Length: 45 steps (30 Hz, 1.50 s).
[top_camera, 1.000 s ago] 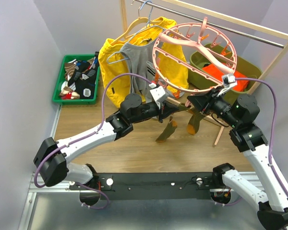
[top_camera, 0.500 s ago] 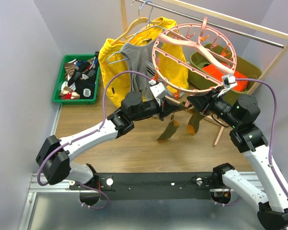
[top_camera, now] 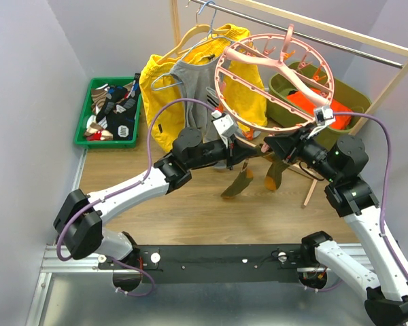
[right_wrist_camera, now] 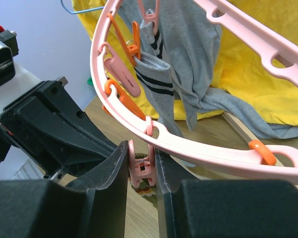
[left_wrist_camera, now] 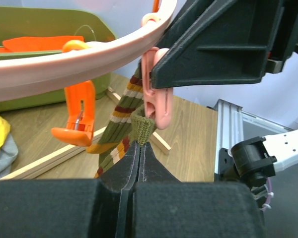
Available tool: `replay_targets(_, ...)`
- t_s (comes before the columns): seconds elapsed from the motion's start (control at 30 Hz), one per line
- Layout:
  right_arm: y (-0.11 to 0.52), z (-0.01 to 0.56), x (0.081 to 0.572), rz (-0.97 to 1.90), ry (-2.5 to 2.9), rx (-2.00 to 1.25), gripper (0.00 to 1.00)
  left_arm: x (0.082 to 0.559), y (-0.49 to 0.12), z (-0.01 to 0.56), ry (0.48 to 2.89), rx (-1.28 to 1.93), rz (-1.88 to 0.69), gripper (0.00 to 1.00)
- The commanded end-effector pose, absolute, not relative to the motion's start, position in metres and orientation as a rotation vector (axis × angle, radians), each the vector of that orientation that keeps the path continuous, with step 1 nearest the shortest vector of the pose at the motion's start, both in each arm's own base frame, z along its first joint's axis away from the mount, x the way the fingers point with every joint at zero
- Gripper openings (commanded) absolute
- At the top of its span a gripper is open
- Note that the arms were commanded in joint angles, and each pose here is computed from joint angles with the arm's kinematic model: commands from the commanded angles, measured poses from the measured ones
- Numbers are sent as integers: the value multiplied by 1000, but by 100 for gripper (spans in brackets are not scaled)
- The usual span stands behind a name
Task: Clip the socks to the hanger
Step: Clamp the sock onto the hanger.
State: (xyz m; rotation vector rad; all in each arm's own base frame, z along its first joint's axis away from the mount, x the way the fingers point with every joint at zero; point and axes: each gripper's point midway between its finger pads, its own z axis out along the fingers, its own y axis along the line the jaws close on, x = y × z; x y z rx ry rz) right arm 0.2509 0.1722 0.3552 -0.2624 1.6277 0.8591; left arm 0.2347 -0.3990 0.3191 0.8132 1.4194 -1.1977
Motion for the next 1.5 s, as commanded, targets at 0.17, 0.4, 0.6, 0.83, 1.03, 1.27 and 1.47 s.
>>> replay_targets(0.17, 177, 350, 244, 877, 1619, -320, 1, 221, -404, 347, 1310, 853, -1289, 0)
replay_targets(0.4, 182, 354, 239, 905, 1590, -363, 1, 221, -406, 352, 1303, 835, -1310, 0)
replay_targets(0.6, 183, 355, 235, 916, 1577, -382, 2, 219, -409, 361, 1273, 824, -1351, 0)
replay_targets(0.83, 182, 351, 237, 905, 1587, -368, 13, 213, -408, 371, 1225, 814, -1399, 0)
replay_targets(1.03, 180, 351, 237, 897, 1587, -361, 45, 212, -408, 369, 1226, 816, -1403, 0)
replay_targets(1.27, 178, 353, 235, 891, 1583, -356, 67, 213, -409, 365, 1236, 809, -1405, 2)
replay_targets(1.47, 174, 359, 234, 873, 1571, -344, 74, 215, -400, 362, 1248, 785, -1361, 41)
